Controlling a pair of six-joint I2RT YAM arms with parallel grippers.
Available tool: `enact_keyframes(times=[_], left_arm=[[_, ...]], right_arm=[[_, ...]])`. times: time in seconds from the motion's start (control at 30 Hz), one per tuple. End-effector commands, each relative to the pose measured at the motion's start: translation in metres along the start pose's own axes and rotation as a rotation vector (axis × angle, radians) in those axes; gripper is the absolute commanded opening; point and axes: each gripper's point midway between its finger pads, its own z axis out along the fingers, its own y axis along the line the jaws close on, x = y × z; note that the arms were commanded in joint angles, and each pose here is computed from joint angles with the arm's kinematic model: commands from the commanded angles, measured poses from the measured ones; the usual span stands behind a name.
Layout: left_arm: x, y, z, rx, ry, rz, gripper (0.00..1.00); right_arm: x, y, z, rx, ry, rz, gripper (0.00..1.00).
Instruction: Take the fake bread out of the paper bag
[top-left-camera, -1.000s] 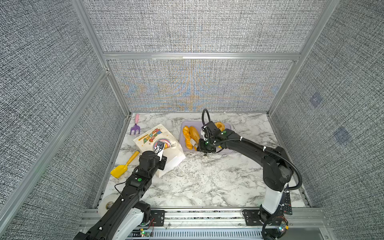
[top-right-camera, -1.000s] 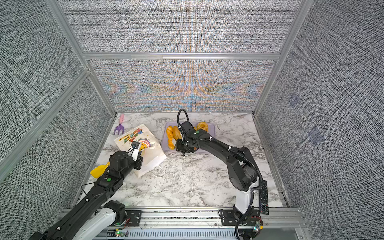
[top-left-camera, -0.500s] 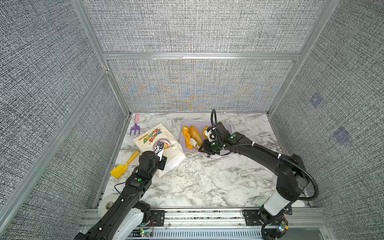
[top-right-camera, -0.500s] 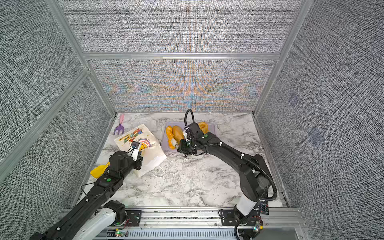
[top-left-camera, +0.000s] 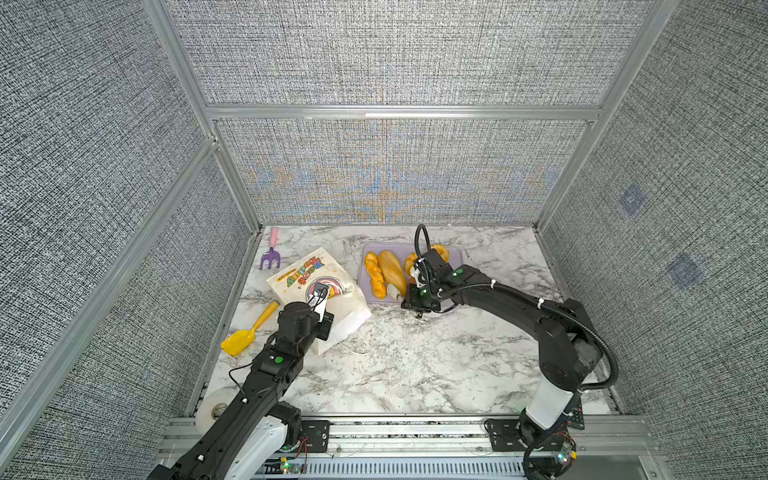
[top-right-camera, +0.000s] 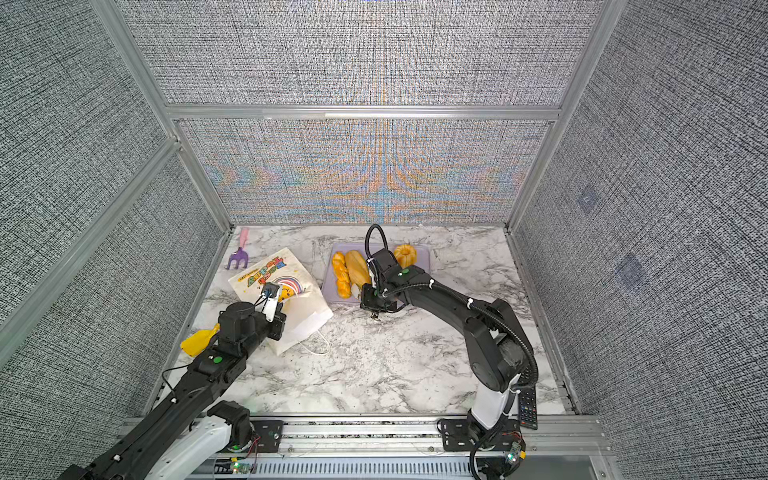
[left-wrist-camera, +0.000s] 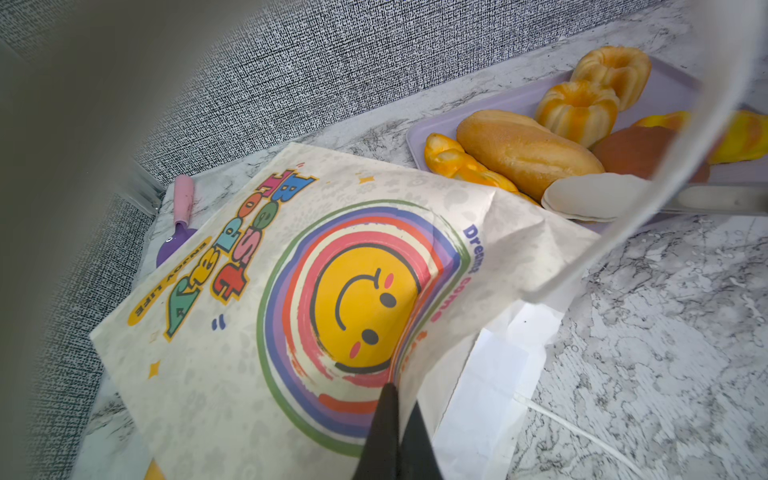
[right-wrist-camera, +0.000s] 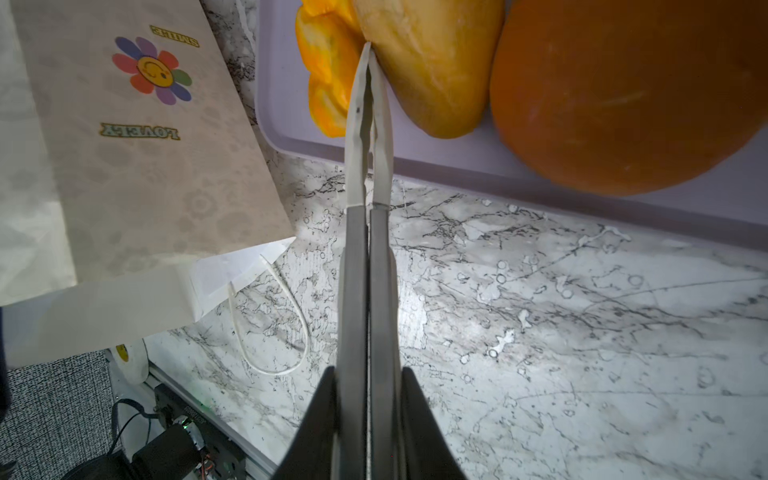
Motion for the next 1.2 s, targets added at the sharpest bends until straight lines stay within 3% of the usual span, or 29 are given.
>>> enact_keyframes(times=[0.0, 0.3, 0.43, 0.63, 0.8, 0.93, 1.17], left_arm=[[0.002, -0.002, 0.001, 0.011, 0.01, 0.001, 0.0], [0.002, -0.002, 0.001, 0.011, 0.01, 0.006, 0.0], [0.002, -0.002, 0.001, 0.012, 0.009, 0.006, 0.0], [0.002, -0.002, 0.0, 0.014, 0.01, 0.004, 0.0], [0.001, -0.002, -0.001, 0.014, 0.004, 0.004, 0.0], [0.001, -0.002, 0.0, 0.013, 0.006, 0.007, 0.0], [0.0, 0.0, -0.001, 0.002, 0.003, 0.006, 0.0]], right_arm=[[-0.013, 0.006, 0.0, -0.027, -0.03, -0.016, 0.0], [-0.008, 0.035, -0.042, -0.155, -0.071, -0.023, 0.0], [-0.01, 0.008, -0.059, -0.03, -0.122, -0.022, 0.0], [-0.012, -0.025, -0.051, 0.128, -0.097, -0.036, 0.0], [-0.011, -0.032, -0.038, 0.164, -0.066, -0.043, 0.0], [-0.005, -0.021, -0.029, 0.135, -0.033, -0.061, 0.0], [-0.005, 0.027, -0.021, -0.031, -0.027, -0.061, 0.0]])
